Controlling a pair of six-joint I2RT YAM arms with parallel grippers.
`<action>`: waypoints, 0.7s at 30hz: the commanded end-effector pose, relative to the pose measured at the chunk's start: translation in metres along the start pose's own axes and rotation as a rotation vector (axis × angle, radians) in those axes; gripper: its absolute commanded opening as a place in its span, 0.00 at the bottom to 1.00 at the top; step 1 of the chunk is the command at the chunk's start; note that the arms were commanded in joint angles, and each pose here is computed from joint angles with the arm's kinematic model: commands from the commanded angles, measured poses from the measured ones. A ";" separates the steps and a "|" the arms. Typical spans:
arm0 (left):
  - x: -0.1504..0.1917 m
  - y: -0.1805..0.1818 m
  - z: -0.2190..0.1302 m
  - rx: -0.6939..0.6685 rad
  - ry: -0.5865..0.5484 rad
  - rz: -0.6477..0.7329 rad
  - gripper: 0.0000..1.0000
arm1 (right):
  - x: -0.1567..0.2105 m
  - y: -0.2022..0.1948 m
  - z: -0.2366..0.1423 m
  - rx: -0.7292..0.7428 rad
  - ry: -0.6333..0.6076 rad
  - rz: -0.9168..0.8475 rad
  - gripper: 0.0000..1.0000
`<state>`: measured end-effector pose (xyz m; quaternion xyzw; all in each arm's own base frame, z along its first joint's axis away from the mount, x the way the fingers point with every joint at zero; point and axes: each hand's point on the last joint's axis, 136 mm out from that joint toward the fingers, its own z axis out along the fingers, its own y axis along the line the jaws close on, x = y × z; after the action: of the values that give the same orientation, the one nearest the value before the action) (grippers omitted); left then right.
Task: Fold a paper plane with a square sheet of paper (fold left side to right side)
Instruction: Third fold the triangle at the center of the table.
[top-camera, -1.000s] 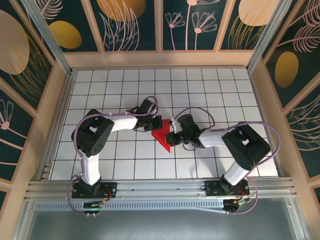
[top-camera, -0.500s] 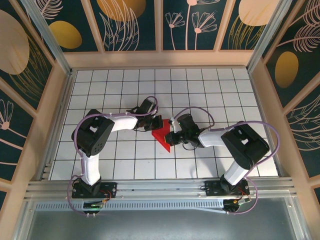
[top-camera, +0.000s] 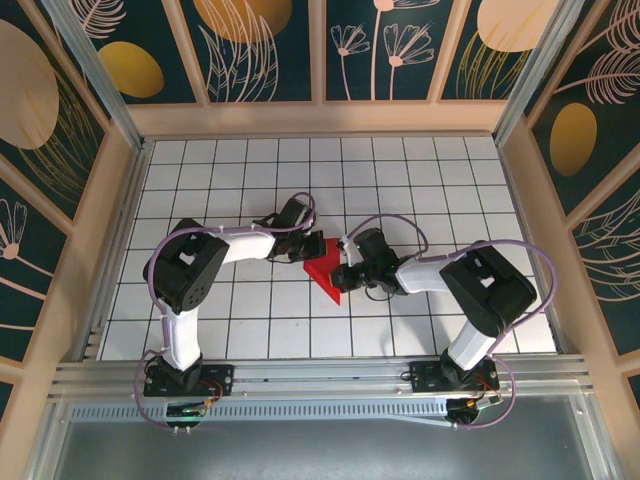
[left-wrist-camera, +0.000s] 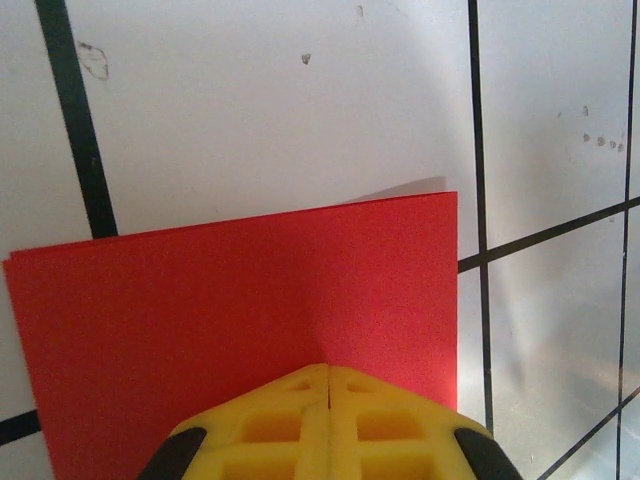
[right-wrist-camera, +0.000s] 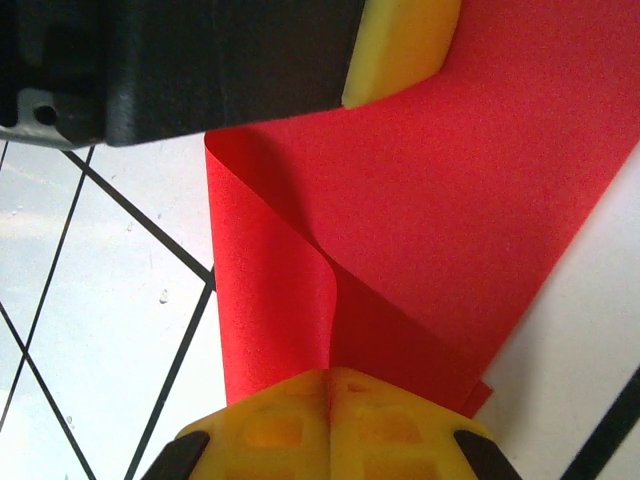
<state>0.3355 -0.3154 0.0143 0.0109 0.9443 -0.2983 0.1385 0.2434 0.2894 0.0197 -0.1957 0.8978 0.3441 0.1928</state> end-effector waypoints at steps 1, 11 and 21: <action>0.020 0.024 0.012 -0.074 0.061 -0.035 0.00 | -0.003 -0.005 0.005 0.022 0.002 -0.006 0.00; -0.014 0.002 -0.016 -0.075 -0.021 0.025 0.06 | 0.022 -0.018 0.010 0.047 0.067 0.021 0.00; -0.049 -0.021 -0.113 0.005 -0.289 0.070 0.09 | 0.027 -0.020 0.008 0.063 0.092 0.004 0.00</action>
<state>0.3580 -0.2766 0.1060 -0.0064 0.9246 -0.2912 0.2456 0.2455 0.2927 0.0186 -0.2002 0.8946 0.3485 0.1955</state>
